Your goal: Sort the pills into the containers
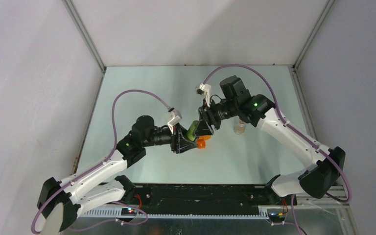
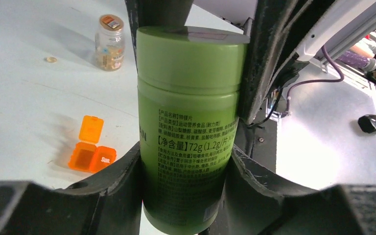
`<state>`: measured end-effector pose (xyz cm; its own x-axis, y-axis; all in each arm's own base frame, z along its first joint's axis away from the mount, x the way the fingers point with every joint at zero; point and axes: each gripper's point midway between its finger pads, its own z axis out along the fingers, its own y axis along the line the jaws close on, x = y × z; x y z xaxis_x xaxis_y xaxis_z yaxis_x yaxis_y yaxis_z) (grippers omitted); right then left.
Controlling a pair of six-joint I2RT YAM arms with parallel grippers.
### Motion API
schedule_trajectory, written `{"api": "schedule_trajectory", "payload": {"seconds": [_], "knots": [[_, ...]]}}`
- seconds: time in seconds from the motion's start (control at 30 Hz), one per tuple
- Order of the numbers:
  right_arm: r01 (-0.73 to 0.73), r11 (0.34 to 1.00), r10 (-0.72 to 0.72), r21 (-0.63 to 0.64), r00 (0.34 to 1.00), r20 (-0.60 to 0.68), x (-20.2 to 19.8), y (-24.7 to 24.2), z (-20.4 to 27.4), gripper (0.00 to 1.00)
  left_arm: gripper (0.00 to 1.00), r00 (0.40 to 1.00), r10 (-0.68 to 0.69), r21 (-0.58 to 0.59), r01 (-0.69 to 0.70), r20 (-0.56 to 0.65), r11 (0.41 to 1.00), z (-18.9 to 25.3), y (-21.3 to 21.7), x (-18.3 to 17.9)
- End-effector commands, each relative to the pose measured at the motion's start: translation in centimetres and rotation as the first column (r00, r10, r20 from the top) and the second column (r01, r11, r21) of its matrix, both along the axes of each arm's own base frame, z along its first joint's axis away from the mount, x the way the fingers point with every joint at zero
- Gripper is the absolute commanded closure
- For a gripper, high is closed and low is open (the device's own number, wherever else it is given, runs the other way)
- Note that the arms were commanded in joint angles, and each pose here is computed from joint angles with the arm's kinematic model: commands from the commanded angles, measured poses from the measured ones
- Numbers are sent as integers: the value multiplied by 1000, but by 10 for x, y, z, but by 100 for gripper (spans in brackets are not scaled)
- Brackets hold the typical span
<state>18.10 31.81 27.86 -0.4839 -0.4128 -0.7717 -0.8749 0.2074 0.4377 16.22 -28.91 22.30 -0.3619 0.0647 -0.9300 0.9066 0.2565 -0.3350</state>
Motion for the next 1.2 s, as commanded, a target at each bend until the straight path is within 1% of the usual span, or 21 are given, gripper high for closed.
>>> {"api": "schedule_trajectory", "payload": {"seconds": [0.0,0.03,0.07,0.1,0.13,0.17,0.23,0.27,0.33,0.4,0.53,0.6,0.7,0.8,0.83,0.87,0.93,0.97,1.03,1.13,1.17], "knots": [[1,997,-1,78,1000,4,-7,3,23,35,98,997,-49,-54,52,52,997,24,-5,-4],[86,993,-86,86,996,-1,5,5,24,25,99,998,-27,-58,31,60,998,26,-3,-1],[162,983,-163,86,986,12,17,4,24,11,100,998,-13,-60,17,64,998,28,-2,1],[230,968,-228,103,973,-24,24,7,25,7,100,997,16,-64,-12,74,998,30,-1,4],[316,943,-317,106,948,-15,36,3,26,4,100,997,29,-66,-24,78,998,31,0,6],[379,917,-374,122,925,-61,41,6,26,3,100,995,54,-71,-48,88,996,34,2,9],[481,863,-474,156,877,-85,51,6,29,4,100,991,88,-77,-80,100,994,37,5,14],[544,821,-536,172,839,-95,55,5,34,6,100,990,96,-79,-88,106,993,38,6,15],[603,770,-594,207,797,-112,58,7,39,12,100,986,123,-84,-114,113,990,41,8,19],[637,737,-621,225,770,-146,58,9,43,17,100,982,147,-86,-138,115,987,43,9,23],[644,715,-610,273,765,-206,53,17,53,30,100,974,193,-97,-181,121,979,50,9,33],[656,700,-614,284,755,-232,52,17,53,39,100,970,209,-111,-196,125,974,55,9,36],[662,682,-611,310,749,-255,50,12,61,62,100,968,215,-148,-196,132,969,67,7,38],[603,714,-560,357,797,-226,44,12,71,76,100,968,210,-172,-185,141,968,80,4,39],[563,740,-522,368,826,-215,39,11,74,83,100,969,204,-175,-178,143,968,82,3,39],[519,767,-491,378,853,-176,36,11,74,86,100,972,184,-177,-158,145,972,84,0,37],[377,836,-367,399,924,-105,23,10,74,98,100,978,143,-175,-116,149,978,85,-3,32],[236,881,-235,410,971,-52,7,8,73,100,100,980,131,-175,-105,150,979,85,-4,30],[64,905,-80,421,997,21,-9,3,71,100,100,984,78,-177,-49,158,983,84,-9,23],[-116,897,84,426,992,95,-27,-6,69,100,100,986,-7,-180,37,167,983,85,-13,10],[-196,879,150,435,979,139,-35,-10,71,100,100,984,-46,-181,77,173,980,85,-14,4]]}}
